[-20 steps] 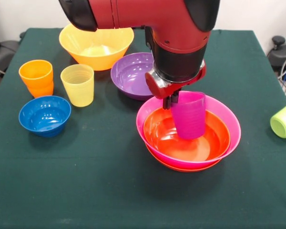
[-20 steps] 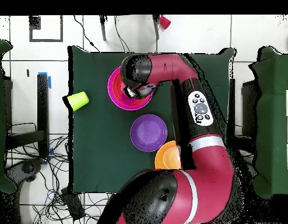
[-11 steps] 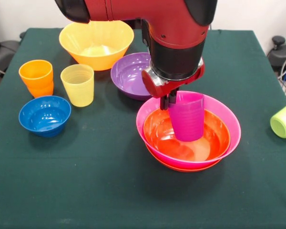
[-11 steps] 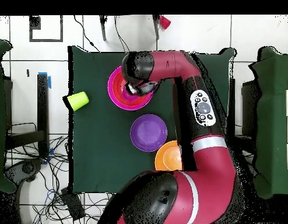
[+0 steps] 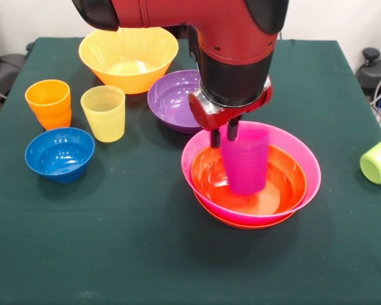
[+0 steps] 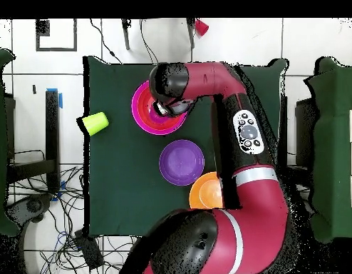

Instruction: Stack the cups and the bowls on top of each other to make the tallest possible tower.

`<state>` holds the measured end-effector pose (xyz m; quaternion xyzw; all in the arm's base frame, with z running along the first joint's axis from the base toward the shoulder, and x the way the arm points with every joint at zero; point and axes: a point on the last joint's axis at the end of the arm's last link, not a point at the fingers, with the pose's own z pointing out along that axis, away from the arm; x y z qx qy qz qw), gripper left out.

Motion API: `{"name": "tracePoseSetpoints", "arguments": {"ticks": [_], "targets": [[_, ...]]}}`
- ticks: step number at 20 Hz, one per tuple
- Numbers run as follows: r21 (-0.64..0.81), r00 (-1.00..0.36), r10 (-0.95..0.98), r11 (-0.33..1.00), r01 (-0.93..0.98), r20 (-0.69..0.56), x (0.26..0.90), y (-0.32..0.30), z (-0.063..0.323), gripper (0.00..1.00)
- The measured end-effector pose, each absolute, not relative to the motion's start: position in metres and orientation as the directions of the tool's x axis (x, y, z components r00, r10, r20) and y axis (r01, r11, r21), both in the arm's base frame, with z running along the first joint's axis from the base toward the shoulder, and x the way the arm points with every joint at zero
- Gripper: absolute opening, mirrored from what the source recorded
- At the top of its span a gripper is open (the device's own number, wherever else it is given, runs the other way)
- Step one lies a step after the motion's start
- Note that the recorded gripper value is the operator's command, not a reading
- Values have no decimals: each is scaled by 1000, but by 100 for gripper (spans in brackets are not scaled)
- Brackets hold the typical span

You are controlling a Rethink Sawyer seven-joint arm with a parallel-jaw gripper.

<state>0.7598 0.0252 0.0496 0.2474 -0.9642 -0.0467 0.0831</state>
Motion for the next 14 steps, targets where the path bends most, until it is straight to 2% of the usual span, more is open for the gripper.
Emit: {"name": "tracePoseSetpoints", "arguments": {"ticks": [14], "targets": [[134, -868, -479, 876, -462, 135, 761, 22, 49, 100]]}}
